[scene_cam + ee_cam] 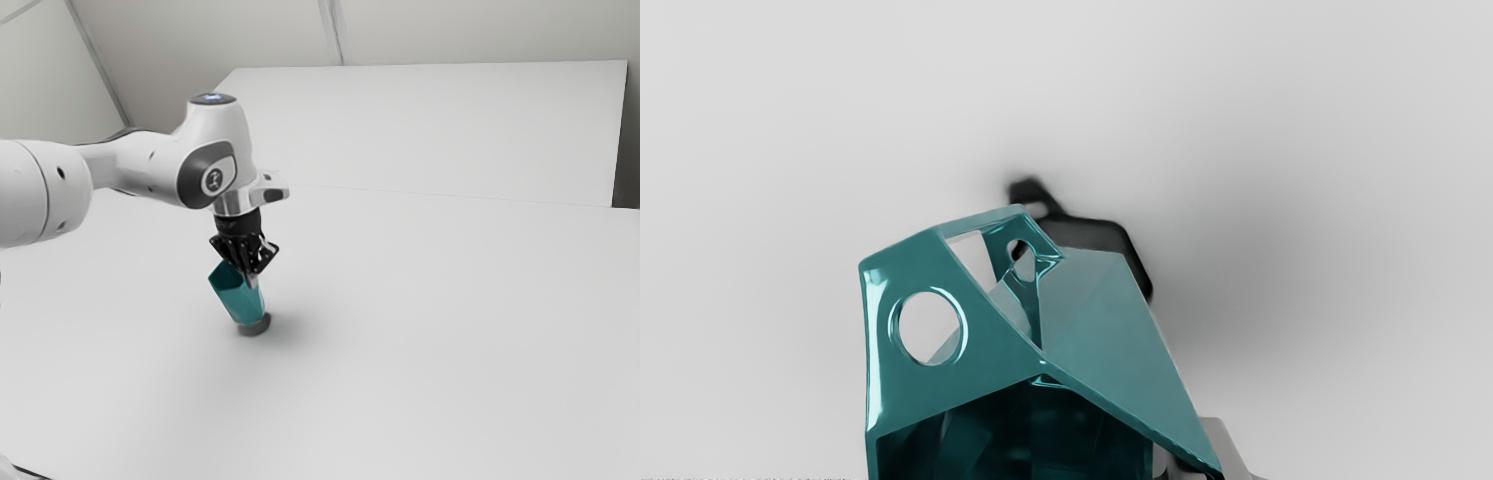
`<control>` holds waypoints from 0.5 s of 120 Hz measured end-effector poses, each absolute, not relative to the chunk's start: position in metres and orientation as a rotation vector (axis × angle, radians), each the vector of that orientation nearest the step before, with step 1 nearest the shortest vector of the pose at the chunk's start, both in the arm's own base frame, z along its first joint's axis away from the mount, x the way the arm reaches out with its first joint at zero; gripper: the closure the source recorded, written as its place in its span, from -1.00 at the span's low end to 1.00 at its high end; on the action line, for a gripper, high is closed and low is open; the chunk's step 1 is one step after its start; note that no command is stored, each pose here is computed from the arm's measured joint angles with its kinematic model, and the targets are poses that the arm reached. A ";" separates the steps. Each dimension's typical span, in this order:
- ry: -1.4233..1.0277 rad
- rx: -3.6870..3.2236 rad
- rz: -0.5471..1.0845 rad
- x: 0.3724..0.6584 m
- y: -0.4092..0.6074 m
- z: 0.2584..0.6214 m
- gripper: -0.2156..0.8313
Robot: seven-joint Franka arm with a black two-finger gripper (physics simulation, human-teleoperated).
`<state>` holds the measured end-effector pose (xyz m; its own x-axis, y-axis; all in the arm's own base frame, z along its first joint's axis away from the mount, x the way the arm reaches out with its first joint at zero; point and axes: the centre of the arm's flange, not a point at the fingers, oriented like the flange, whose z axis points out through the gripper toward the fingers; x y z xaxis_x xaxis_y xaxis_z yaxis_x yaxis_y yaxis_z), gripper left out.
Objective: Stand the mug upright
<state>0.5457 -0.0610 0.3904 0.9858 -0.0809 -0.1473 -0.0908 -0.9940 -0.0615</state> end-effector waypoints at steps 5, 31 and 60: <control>0.126 -3.059 0.231 0.545 -0.061 0.387 0.91; 0.098 -3.048 0.241 0.545 -0.061 0.373 0.91; 0.074 -3.050 0.227 0.545 -0.061 0.371 0.91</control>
